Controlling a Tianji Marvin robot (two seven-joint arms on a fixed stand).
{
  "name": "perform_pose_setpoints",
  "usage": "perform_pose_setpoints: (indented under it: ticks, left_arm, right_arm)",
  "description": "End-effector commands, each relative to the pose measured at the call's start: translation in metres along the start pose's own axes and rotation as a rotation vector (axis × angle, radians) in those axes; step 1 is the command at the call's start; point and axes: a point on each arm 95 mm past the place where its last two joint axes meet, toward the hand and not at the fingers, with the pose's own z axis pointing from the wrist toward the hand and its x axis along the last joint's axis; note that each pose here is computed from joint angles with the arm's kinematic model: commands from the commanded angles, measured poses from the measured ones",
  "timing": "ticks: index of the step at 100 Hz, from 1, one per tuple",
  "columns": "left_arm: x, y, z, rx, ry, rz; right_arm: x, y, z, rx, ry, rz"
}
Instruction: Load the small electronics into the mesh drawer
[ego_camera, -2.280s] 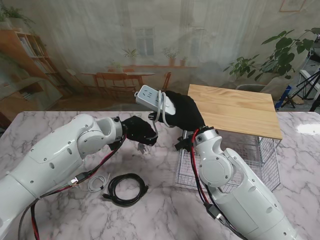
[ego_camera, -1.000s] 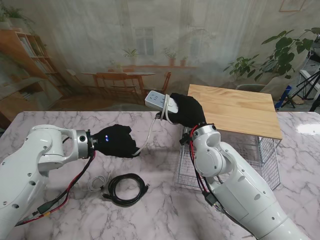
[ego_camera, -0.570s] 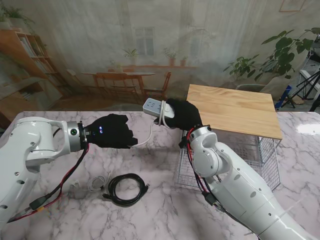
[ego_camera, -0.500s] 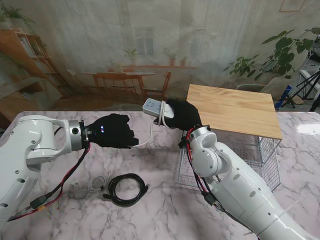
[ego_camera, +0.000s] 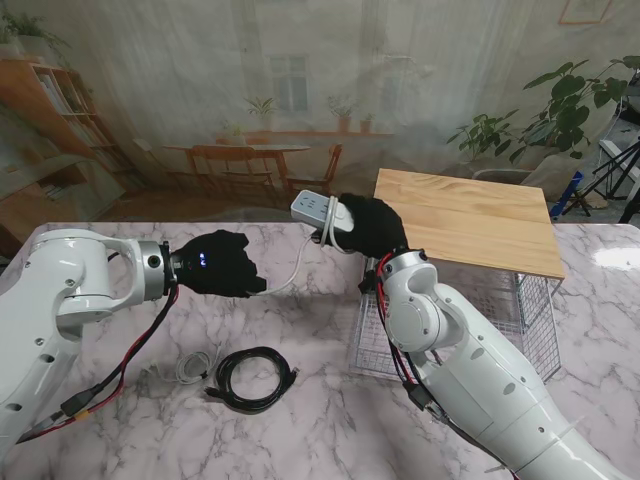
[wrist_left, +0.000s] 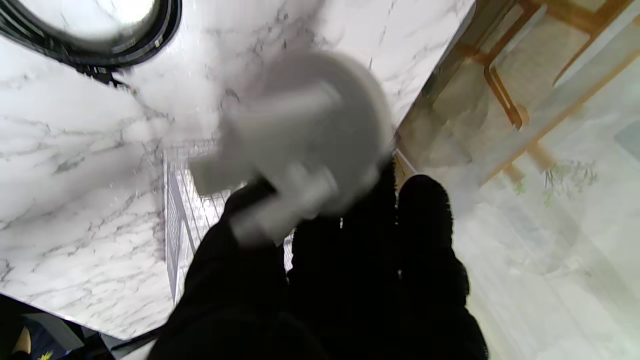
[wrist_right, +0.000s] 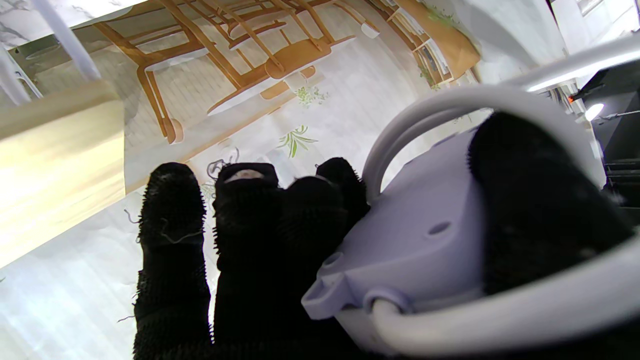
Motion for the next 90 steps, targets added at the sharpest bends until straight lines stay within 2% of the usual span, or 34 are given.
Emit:
perform_pose_setpoints:
  ticks: [1, 23, 37, 48, 62, 90]
  left_arm:
    - [0.002, 0.012, 0.002, -0.065, 0.040, -0.005]
    - [0.003, 0.026, 0.020, -0.131, 0.064, -0.020]
    - [0.001, 0.029, 0.035, -0.136, 0.070, -0.022]
    - [0.003, 0.028, 0.047, -0.120, 0.071, -0.032]
    - [0.010, 0.021, 0.056, -0.065, 0.078, -0.057]
    - [0.025, 0.003, 0.057, 0.020, 0.102, -0.091]
  right_arm:
    - [0.002, 0.003, 0.001, -0.015, -0.005, 0.006]
    - [0.004, 0.007, 0.002, -0.025, -0.004, 0.013]
    - [0.005, 0.006, 0.003, -0.023, -0.002, 0.021]
    - [0.006, 0.003, 0.004, -0.019, -0.005, 0.023]
    - [0.004, -0.002, 0.006, -0.010, -0.011, 0.012]
    - [-0.001, -0.008, 0.010, -0.002, -0.020, -0.038]
